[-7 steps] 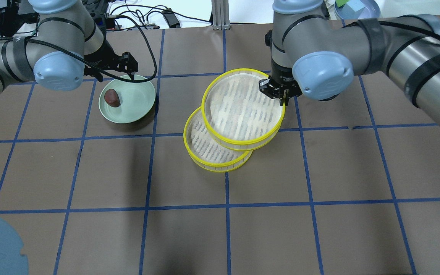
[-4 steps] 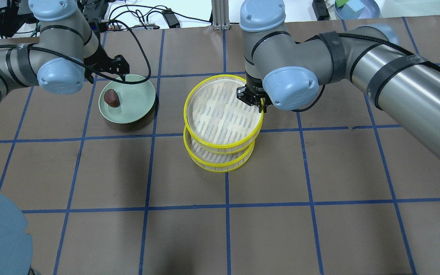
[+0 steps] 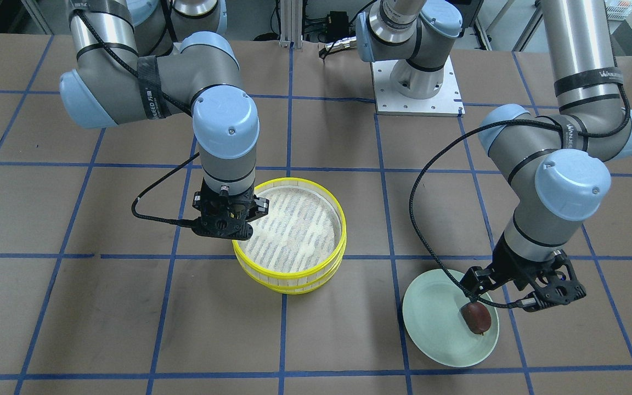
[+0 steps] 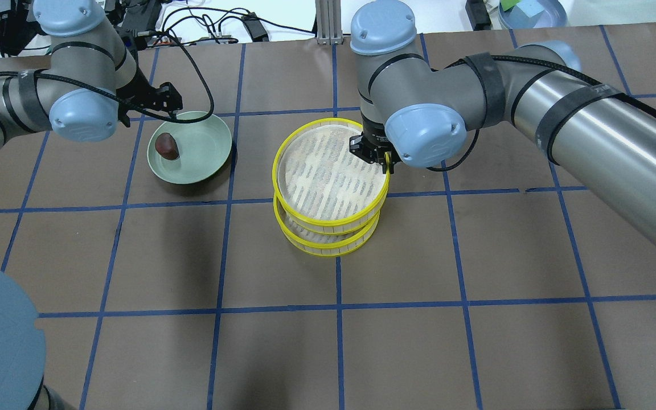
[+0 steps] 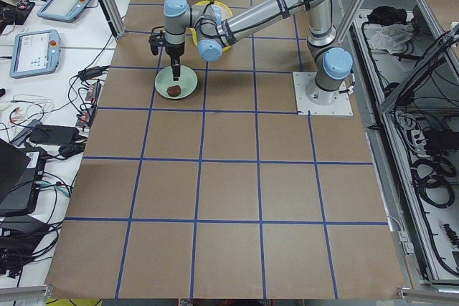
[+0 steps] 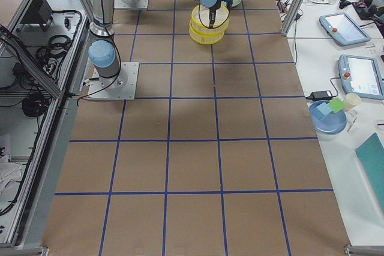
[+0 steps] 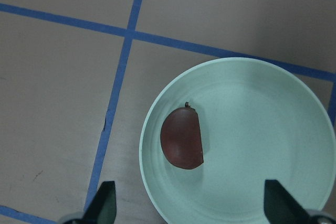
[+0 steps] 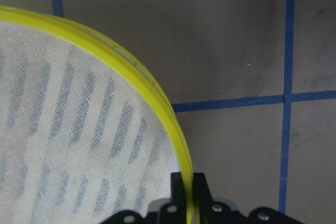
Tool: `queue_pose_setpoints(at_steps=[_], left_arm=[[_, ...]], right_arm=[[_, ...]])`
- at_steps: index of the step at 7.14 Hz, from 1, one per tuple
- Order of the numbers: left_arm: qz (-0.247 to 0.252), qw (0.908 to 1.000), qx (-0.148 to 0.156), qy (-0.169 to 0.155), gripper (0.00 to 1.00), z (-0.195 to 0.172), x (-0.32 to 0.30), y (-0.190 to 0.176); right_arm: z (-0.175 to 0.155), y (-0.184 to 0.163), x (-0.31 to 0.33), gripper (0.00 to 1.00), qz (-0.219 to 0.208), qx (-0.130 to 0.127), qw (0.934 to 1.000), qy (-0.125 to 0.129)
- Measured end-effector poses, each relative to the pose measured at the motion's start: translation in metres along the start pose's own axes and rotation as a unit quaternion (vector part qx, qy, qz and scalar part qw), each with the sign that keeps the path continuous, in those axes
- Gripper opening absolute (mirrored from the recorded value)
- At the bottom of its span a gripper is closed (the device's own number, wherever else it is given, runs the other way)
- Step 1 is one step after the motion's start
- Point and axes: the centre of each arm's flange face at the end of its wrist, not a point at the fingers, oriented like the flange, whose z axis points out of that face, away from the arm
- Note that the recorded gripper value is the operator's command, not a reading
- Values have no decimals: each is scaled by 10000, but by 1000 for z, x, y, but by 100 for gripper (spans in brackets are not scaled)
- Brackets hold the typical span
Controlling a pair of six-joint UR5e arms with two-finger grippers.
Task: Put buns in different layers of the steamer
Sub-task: 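Restack the top tier with right gripper while left gripper returns to the plate, then release the top tier and raise the right gripper away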
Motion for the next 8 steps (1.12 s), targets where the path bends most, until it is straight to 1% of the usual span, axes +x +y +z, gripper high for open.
queue_pose_setpoints(at_steps=[2,4,5,6,7,8], left_arm=[[-37,10000,-17,-66,100,9,-2,4],[-39,9997,238,-91,100,9,-5,3],[-26,9994,301,-166,100,10,-8,3],[-49,9991,311,-299,100,12,-11,3],[-191,9987,300,-372,100,15,-12,3],[-514,9975,284,-383,100,20,-13,2]], right_arm=[[5,1,-3,0,7,-86,9999,-86],[8,3,-9,0,-6,-113,9999,-112],[9,4,-11,0,-16,-117,9999,-112],[10,4,-12,22,-20,-129,9999,-108],[11,4,-12,86,-22,-144,9998,-103],[12,5,-12,100,-52,-163,9998,-86]])
